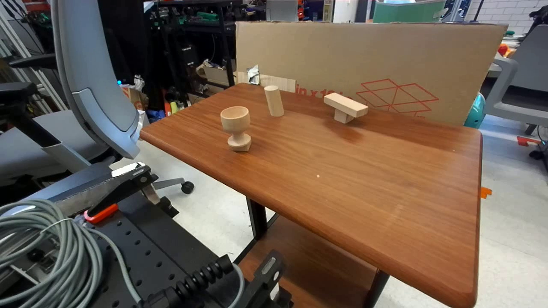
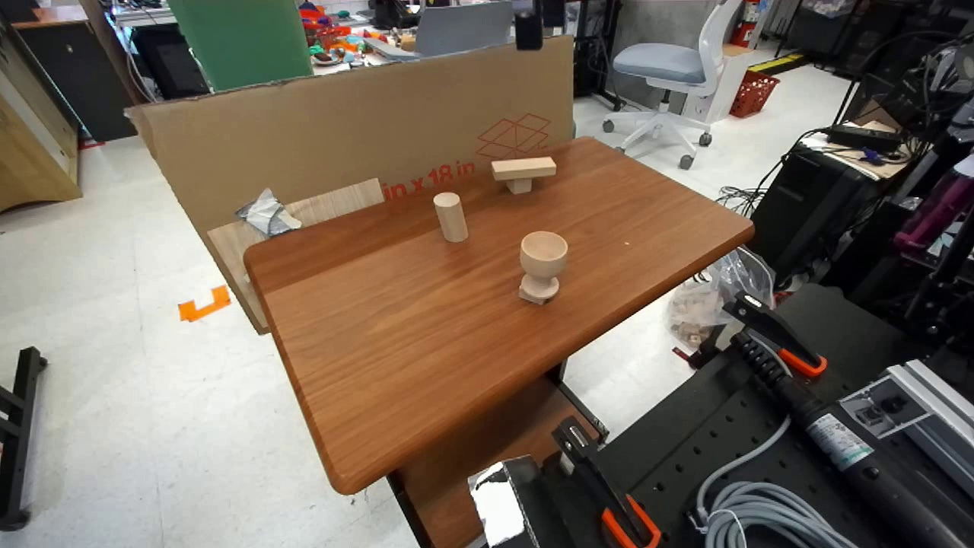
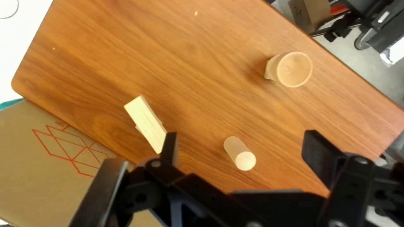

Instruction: Take the block on the cap and put it on the square object

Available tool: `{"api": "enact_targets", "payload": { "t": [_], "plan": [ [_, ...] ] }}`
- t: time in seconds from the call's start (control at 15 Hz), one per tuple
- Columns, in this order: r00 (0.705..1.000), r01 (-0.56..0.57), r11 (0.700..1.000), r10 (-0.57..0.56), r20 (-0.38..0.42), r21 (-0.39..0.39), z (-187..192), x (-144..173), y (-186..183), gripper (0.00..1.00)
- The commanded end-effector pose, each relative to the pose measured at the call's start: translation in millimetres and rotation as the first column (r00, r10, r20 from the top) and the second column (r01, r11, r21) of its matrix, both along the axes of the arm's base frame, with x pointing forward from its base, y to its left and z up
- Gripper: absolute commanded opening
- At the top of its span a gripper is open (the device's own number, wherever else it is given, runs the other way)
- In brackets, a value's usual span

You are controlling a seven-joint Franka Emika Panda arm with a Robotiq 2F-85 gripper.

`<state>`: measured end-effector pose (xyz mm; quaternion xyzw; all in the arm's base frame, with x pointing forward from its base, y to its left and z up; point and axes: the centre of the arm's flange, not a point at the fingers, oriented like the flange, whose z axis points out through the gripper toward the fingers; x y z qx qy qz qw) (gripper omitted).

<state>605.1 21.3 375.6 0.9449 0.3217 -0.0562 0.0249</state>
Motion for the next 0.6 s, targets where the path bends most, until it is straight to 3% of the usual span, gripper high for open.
{"api": "enact_targets", "payload": {
  "t": [0.0,0.07,0.27,0.53],
  "plan": [
    [0.982,0.187,0.98,-0.188,0.009,0.069,45.5,-77.1,-25.5,1.0],
    [0.995,0.098,0.995,-0.098,0.007,0.035,22.7,-28.2,-11.1,1.0],
    [0.987,0.159,0.986,-0.16,0.015,0.05,42.3,-58.9,-24.6,1.0],
    [0.985,0.17,0.984,-0.171,0.004,0.053,38.2,-64.2,-24.2,1.0]
  ]
}}
